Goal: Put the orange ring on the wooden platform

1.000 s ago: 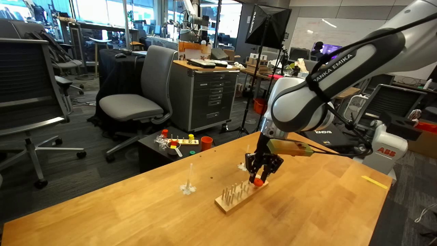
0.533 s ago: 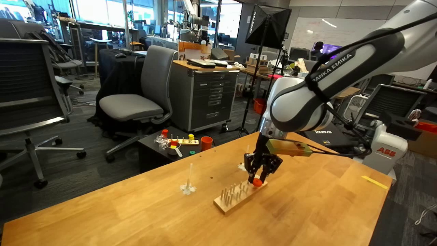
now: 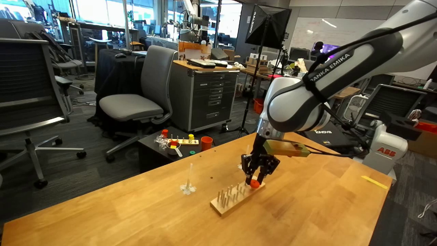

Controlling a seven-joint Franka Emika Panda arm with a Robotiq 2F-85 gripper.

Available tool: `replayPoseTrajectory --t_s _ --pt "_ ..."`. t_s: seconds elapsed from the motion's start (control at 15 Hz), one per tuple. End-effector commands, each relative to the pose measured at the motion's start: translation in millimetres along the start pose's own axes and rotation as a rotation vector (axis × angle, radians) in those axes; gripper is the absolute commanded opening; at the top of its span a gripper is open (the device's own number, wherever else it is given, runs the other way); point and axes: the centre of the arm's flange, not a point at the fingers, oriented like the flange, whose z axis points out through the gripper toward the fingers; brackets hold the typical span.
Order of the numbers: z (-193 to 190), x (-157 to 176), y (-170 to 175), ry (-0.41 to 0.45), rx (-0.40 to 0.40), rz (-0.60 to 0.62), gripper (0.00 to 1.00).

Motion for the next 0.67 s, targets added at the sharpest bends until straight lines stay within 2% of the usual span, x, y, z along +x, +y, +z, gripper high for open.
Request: replayPoseTrajectory --t_s 0.0,0.6 --pt "-2.3 1.3 -11.8 -0.014 0.012 0.007 0.18" --pt "-5.6 -2.4 -20.5 -0.008 0.01 -0.009 0.18"
